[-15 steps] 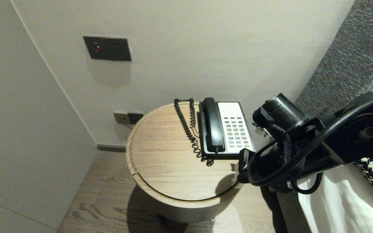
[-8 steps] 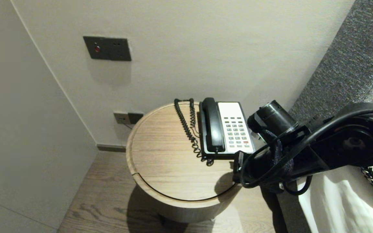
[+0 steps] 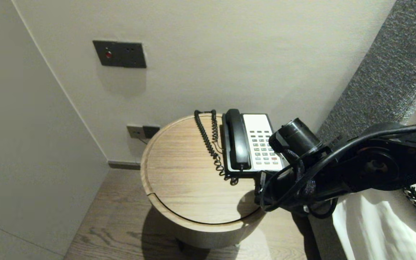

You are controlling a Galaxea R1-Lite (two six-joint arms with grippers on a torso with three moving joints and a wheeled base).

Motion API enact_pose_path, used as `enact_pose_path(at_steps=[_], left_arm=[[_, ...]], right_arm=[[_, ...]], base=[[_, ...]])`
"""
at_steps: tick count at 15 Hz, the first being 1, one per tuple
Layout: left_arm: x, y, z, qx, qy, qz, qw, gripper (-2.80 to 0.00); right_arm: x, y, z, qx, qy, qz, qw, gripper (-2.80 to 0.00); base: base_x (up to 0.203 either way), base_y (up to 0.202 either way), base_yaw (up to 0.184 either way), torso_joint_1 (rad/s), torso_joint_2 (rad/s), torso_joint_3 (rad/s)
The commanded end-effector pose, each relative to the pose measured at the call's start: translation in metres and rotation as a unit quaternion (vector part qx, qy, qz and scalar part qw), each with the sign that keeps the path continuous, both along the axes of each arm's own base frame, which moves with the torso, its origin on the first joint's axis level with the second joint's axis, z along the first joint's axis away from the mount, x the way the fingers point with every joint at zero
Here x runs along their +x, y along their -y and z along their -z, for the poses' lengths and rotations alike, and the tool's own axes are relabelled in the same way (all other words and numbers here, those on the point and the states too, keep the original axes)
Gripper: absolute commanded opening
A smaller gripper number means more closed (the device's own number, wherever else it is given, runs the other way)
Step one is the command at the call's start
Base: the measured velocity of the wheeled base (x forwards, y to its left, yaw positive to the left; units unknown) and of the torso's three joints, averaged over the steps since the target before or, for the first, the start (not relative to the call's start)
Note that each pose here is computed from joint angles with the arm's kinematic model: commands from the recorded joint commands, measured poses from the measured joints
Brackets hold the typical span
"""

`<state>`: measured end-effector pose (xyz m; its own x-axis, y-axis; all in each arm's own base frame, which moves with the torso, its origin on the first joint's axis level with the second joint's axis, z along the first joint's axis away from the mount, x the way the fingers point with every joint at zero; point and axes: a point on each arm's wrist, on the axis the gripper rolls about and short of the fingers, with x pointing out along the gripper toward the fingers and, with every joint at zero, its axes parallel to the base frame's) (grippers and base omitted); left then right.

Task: Open the nightstand drawer

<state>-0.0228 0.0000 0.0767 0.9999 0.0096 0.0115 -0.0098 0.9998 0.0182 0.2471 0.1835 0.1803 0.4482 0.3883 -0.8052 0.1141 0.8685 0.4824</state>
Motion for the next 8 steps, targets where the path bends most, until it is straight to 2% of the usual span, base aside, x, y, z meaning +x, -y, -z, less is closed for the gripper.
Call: enact_pose_path(at_steps=[1, 8], left_arm=[[0.000, 0.000, 0.000, 0.000, 0.001, -0.001, 1.0000, -2.80], [0.000, 0.000, 0.000, 0.000, 0.001, -0.001, 1.0000, -2.80]], right_arm=[[-0.001, -0.001, 0.006, -0.006, -0.010, 0.000, 1.000, -2.80], [-0.013, 0.006, 0.012, -0.014, -0.022, -0.003, 1.000, -2.80]], base=[[0.000, 0.000, 0.000, 0.000, 0.00, 0.000], [0.000, 0.000, 0.000, 0.000, 0.00, 0.000]])
